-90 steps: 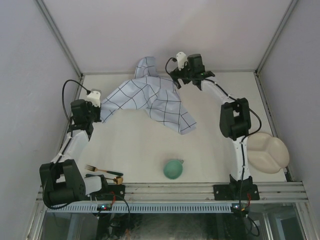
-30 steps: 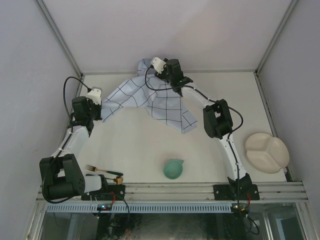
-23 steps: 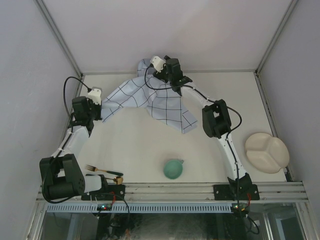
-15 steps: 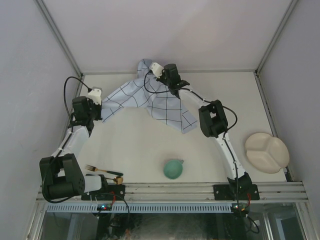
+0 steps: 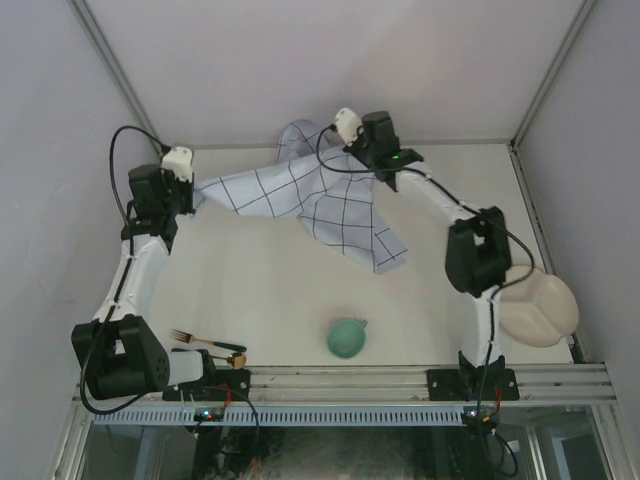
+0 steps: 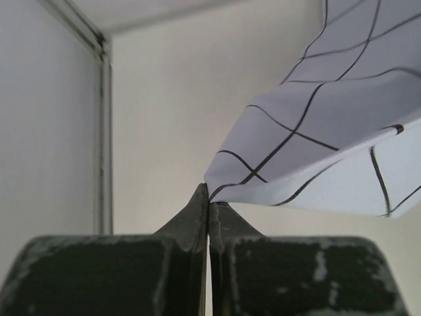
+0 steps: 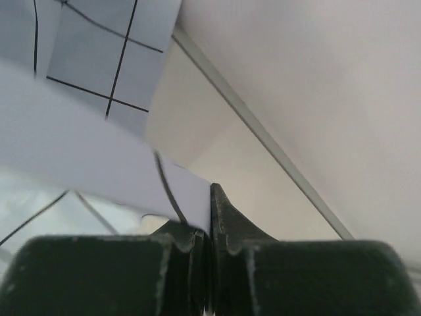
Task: Set the dinner table for one person
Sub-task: Flatten out the napkin at the center of the board.
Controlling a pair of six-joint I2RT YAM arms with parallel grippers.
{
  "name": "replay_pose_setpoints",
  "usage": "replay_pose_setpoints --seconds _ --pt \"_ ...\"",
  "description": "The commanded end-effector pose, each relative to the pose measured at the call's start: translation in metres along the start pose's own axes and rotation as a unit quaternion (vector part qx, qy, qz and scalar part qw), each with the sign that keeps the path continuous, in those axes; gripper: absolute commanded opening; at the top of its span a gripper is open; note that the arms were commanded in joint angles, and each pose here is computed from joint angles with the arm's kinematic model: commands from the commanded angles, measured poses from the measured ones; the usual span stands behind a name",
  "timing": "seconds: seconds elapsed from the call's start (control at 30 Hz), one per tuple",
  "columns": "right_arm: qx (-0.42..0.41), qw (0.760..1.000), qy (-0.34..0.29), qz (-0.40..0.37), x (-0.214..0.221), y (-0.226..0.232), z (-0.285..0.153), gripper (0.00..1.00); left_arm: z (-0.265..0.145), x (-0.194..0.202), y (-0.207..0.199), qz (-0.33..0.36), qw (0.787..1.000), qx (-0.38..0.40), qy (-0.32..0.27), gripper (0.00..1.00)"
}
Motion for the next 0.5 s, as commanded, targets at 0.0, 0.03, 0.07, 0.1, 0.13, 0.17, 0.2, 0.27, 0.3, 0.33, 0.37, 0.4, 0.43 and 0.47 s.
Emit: replay_pose_setpoints --seconds 0.0,0.03,0.07,0.1,0.13,0.17,0.2,0.27,0.3,0.33,0.37,0.4,0.43,0.47 --pt "0.041 0.996 -0.064 0.055 -0.053 -0.059 -0.134 0.0 -0.044 -0.089 0.011 0.01 0.994 -0.004 -0.104 0.01" --pt "0.029 0.996 -0.059 0.059 -0.051 -0.058 -0.153 0.0 -0.051 -0.099 0.01 0.007 0.993 -0.001 -0.116 0.0" --pt "0.019 0.996 -0.058 0.062 -0.049 -0.056 -0.171 0.0 -0.059 -0.108 0.008 0.005 0.992 0.004 -0.128 0.0" --pt "0.01 0.996 -0.057 0.064 -0.047 -0.055 -0.19 0.0 -0.065 -0.116 0.006 0.005 0.991 0.009 -0.137 0.0" --pt "0.002 0.996 -0.058 0.066 -0.045 -0.053 -0.206 0.0 -0.072 -0.122 0.004 0.006 0.989 0.012 -0.146 0.0" --pt "-0.002 0.996 -0.06 0.067 -0.043 -0.052 -0.224 0.0 -0.078 -0.128 0.002 0.008 0.988 0.014 -0.153 0.0" --pt "0.002 0.995 -0.07 0.068 -0.044 -0.053 -0.246 0.0 -0.084 -0.133 0.0 0.01 0.987 0.016 -0.161 0.0" --pt "0.005 0.995 -0.072 0.071 -0.038 -0.052 -0.271 0.0 -0.093 -0.139 -0.003 0.01 0.985 0.019 -0.173 0.0" --pt "0.01 0.995 -0.075 0.071 -0.036 -0.053 -0.283 0.0 -0.096 -0.14 -0.004 0.01 0.984 0.021 -0.177 0.0" --pt "0.016 0.994 -0.075 0.074 -0.034 -0.055 -0.294 0.0 -0.098 -0.141 -0.004 0.008 0.983 0.021 -0.18 0.0" --pt "0.021 0.994 -0.076 0.076 -0.032 -0.056 -0.305 0.0 -0.1 -0.141 -0.006 0.007 0.983 0.024 -0.18 0.0" --pt "0.026 0.993 -0.078 0.08 -0.029 -0.058 -0.315 0.0 -0.102 -0.141 -0.007 0.008 0.983 0.026 -0.182 0.0" --pt "0.031 0.993 -0.08 0.083 -0.027 -0.06 -0.325 0.0 -0.105 -0.142 -0.008 0.008 0.983 0.026 -0.183 0.0" --pt "0.038 0.992 -0.08 0.085 -0.024 -0.062 -0.333 0.0 -0.107 -0.142 -0.009 0.009 0.982 0.027 -0.185 0.0"
Point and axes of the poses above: each gripper's point midway between its finger pads, its own z axis out along the fingers, its own y axis along the line the jaws close on, x = y × z, the point moved 5 cm from there along -z, back along the fingers, and after that the axes turned 6 degrees about z, right-handed, at the moved point
